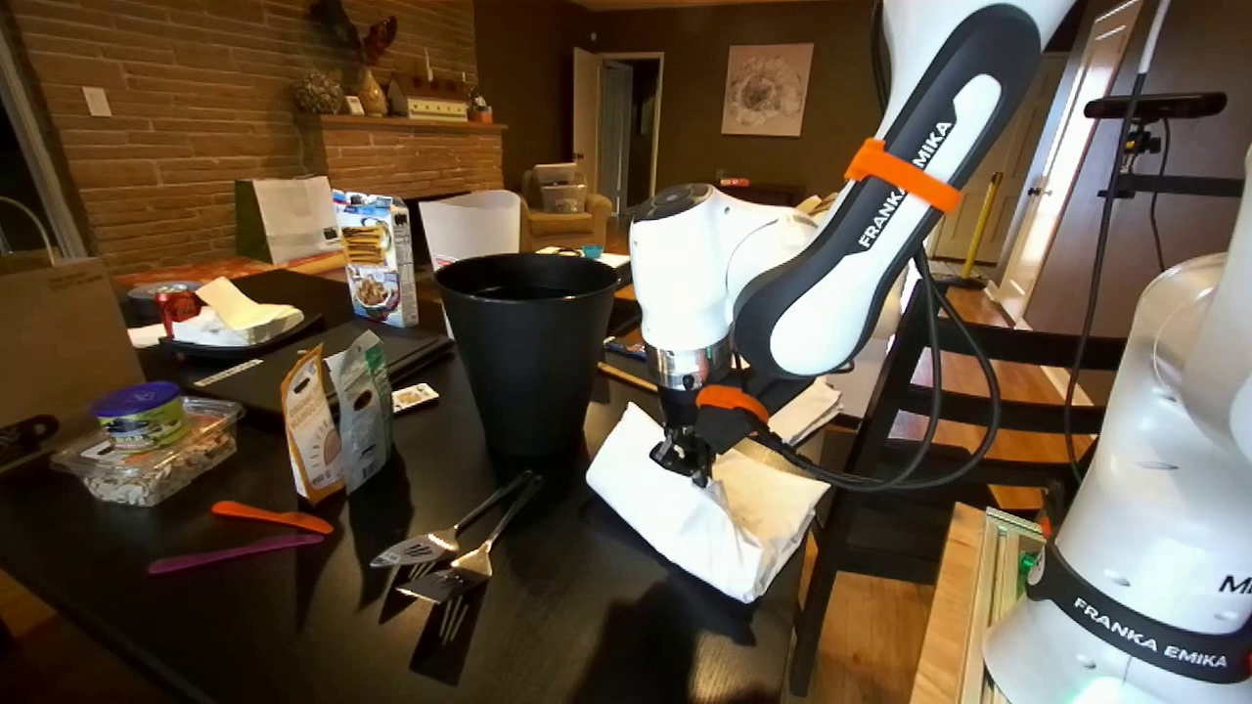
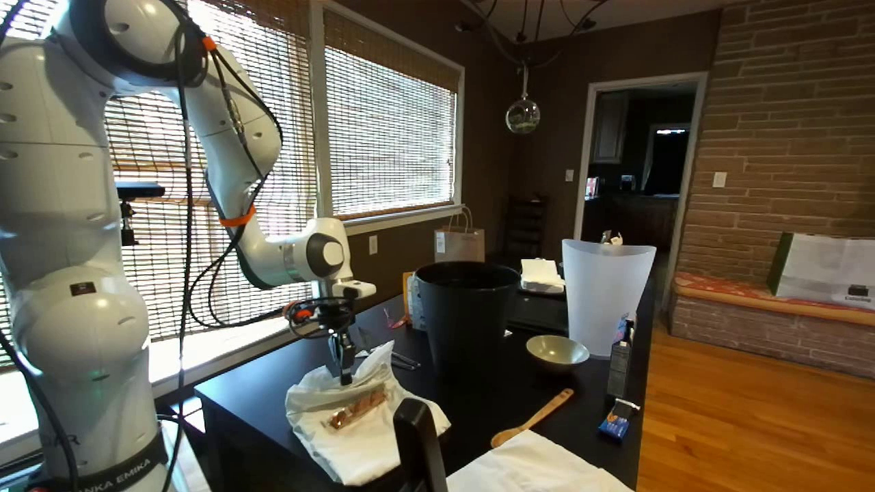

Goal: Fold the package on the towel with the same towel

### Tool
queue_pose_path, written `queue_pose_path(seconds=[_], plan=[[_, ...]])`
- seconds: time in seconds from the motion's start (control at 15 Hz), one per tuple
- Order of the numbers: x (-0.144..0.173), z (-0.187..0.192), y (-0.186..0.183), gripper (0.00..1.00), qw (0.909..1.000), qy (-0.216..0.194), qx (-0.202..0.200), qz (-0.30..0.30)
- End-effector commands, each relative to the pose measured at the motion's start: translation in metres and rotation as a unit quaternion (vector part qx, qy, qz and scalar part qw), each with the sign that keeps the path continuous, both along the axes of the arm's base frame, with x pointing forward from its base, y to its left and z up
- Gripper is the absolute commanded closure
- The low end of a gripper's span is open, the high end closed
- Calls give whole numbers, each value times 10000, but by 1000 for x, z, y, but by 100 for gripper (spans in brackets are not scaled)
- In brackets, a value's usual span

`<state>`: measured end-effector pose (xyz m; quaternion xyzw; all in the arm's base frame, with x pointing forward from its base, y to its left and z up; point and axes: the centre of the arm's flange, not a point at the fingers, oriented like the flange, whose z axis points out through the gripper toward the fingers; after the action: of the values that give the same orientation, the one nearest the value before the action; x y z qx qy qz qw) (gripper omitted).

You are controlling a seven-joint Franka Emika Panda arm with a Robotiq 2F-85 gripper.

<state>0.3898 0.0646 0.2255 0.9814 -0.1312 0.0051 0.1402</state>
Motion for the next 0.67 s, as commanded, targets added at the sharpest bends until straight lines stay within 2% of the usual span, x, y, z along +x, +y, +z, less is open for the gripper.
queue_pose_path(seconds=[0.0,0.27,0.33,0.47,0.6], plan=[[-1,-5,-10,97,9997,25,-90,215],[1,-9,-18,94,9991,44,-171,386],[1,-8,-19,71,9990,6,-176,400],[1,-5,-18,66,9987,-19,-205,473],[1,-1,-17,53,9984,-49,-218,522]])
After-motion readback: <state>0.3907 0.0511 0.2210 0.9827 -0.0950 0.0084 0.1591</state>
